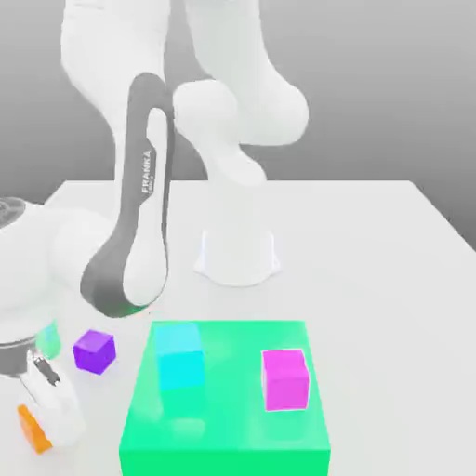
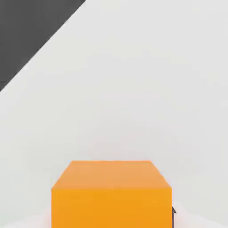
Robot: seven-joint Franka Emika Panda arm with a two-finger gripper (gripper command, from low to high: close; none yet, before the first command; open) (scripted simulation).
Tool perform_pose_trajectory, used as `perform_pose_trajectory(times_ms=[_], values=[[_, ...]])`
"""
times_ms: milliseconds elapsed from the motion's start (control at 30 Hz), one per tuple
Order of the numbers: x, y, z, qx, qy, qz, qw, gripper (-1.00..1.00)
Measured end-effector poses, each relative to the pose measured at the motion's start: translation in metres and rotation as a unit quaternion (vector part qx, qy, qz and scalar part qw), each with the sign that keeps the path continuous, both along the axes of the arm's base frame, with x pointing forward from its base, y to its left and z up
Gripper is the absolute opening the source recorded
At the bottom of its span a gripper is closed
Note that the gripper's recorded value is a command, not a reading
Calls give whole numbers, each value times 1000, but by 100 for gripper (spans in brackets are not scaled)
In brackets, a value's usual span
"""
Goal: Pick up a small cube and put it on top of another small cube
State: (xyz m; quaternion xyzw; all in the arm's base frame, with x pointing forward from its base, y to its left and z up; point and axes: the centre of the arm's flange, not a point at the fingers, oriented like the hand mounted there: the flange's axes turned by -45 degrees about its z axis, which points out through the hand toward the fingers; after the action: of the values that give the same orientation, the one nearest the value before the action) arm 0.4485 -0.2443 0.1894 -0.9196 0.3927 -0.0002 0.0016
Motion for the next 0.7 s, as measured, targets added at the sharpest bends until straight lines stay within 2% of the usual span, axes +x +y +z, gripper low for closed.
perform_pose_trajectory(times_ms=[300, 500, 667, 700], values=[[4, 105, 97, 17, -6, 163, 987, -100], [-21, 160, 152, 5, -2, 260, 966, -100], [-26, 170, 106, 0, 0, 279, 960, -100], [-27, 170, 99, 0, 0, 279, 960, 100]])
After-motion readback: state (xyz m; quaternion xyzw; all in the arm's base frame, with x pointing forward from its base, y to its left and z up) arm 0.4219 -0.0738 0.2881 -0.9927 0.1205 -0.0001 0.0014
